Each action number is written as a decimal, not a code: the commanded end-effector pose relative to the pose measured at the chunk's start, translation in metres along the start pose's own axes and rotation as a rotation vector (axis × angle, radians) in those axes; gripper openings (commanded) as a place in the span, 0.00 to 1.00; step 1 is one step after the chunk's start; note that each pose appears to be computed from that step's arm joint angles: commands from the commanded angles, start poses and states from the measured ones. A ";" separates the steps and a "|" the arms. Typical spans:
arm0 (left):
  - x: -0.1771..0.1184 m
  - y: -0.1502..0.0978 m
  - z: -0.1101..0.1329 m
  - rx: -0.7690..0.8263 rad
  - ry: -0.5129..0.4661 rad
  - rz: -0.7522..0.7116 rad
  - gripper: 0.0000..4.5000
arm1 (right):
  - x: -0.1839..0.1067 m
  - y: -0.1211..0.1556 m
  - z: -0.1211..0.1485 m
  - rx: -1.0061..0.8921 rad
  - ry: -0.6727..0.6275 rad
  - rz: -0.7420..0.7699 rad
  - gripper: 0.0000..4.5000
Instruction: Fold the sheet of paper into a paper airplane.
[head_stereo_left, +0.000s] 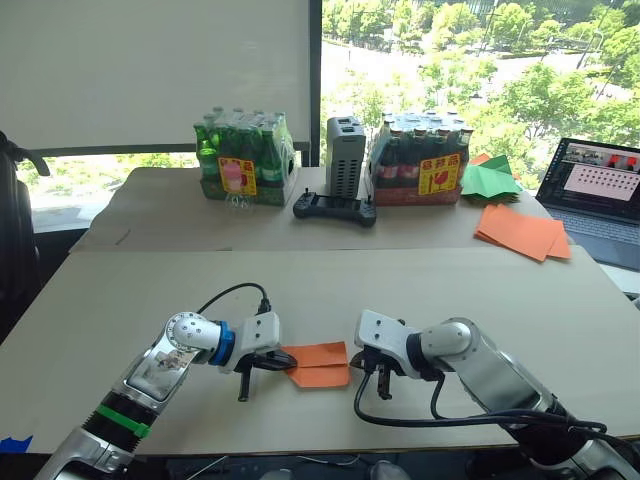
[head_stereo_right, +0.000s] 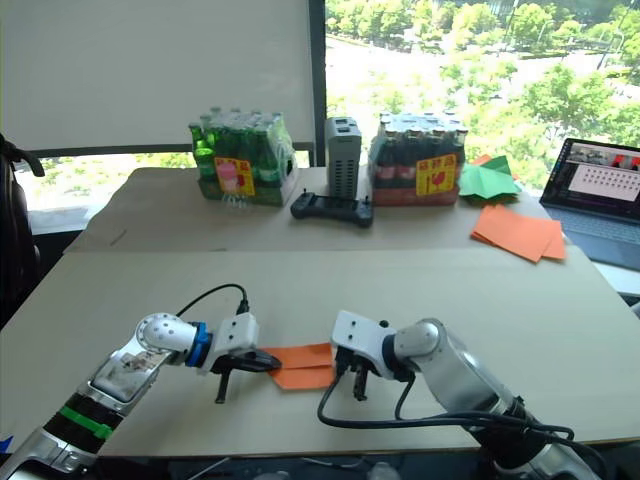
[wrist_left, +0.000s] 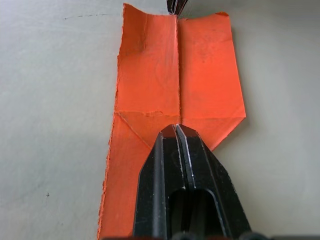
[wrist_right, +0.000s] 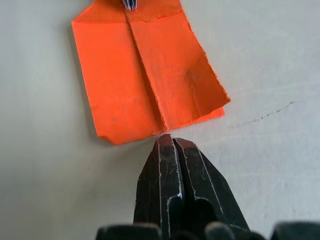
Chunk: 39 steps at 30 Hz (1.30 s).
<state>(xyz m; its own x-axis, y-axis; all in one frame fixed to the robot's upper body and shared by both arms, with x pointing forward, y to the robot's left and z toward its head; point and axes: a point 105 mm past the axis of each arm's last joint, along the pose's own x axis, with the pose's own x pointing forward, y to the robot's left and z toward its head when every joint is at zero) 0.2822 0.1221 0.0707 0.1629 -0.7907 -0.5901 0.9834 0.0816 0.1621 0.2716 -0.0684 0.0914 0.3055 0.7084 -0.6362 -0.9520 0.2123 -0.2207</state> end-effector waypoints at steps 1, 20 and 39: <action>0.002 -0.006 -0.027 -0.067 0.098 -0.010 0.00 | -0.006 0.002 0.033 -0.064 -0.125 0.007 0.01; 0.016 -0.001 0.007 -0.029 0.012 -0.008 0.00 | 0.034 0.002 -0.021 -0.027 0.127 -0.003 0.01; 0.007 -0.017 -0.040 -0.084 0.138 -0.016 0.00 | 0.035 0.006 -0.018 -0.028 0.127 0.004 0.01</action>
<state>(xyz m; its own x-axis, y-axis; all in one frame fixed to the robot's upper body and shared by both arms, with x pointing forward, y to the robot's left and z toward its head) 0.2783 0.1130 0.0647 0.1667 -0.7929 -0.5861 0.9813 0.0757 0.1768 0.2827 -0.0427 0.0785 0.3384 0.6809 -0.6495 -0.9357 0.1701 -0.3092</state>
